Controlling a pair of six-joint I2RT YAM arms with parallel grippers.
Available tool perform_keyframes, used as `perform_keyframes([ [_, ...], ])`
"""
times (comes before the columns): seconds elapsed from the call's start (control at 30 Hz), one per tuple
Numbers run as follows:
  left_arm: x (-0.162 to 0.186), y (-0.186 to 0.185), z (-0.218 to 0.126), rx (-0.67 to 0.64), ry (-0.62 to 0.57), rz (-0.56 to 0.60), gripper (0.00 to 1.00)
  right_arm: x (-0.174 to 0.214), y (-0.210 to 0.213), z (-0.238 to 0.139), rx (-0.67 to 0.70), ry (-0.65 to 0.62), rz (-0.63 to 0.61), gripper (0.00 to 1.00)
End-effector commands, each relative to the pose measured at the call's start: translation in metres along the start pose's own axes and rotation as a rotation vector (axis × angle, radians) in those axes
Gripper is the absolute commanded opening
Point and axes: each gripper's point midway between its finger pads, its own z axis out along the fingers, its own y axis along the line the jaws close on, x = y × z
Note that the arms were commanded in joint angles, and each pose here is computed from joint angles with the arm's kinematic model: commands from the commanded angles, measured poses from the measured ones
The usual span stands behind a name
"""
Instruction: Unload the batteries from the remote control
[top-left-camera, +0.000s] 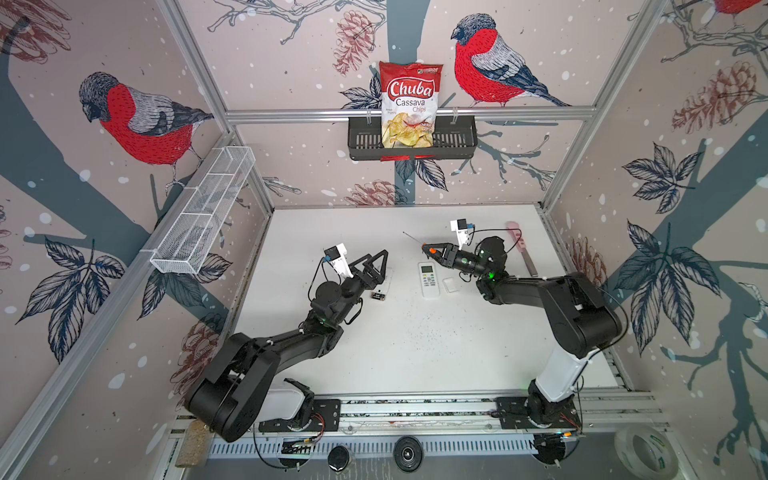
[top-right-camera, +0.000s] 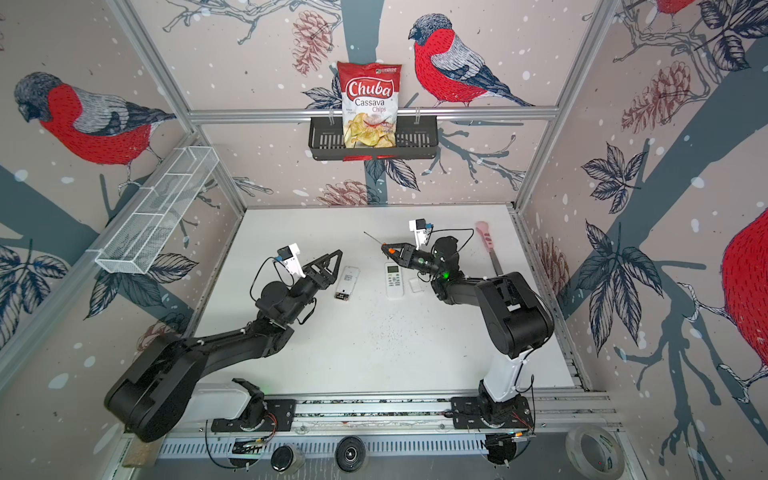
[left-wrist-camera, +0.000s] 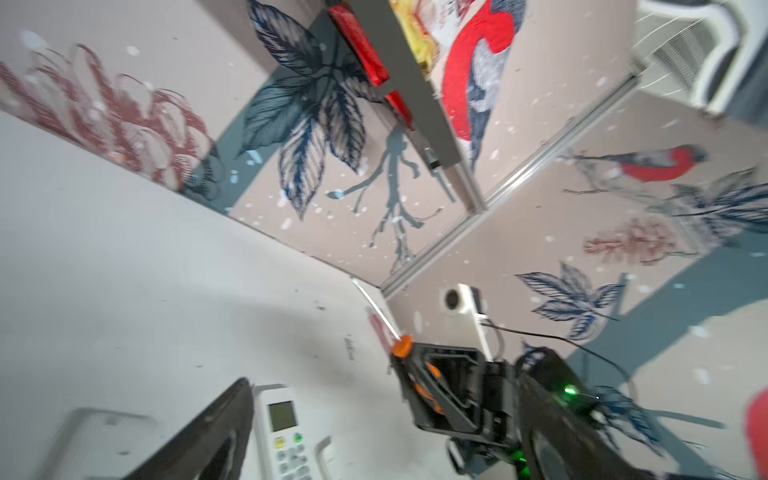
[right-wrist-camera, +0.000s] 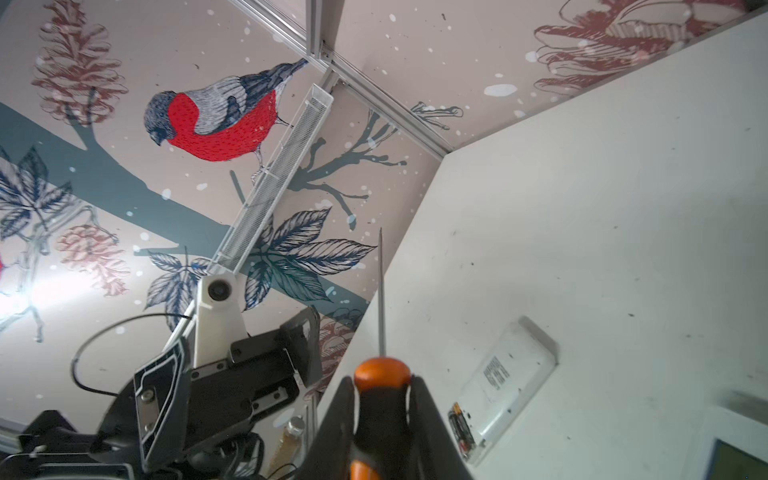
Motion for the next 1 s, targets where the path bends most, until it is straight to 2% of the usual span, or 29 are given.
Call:
perform_keyframes([
  [0.0,0.039,0.074,-0.014,-0.364,0.21,0.15,0.97,0.009,-0.015,-0.009,0.107,0.023,-0.053,0.01],
  [0.2,0.062,0.101,-0.022,-0.471,0.328,0.196,0.97,0.011,-0.024,-0.027,0.17,-0.013,-0.008,0.0],
  [0.33,0.081,0.115,-0.025,-0.533,0.432,0.175,0.97,0.009,-0.03,-0.035,0.22,-0.041,0.016,0.0],
  [0.43,0.094,0.117,-0.027,-0.514,0.484,0.163,0.97,0.01,-0.03,-0.04,0.232,-0.052,0.021,0.0],
  [0.97,0.123,0.116,-0.017,-0.412,0.551,0.096,0.97,0.013,-0.023,-0.051,0.242,-0.068,0.012,0.0],
])
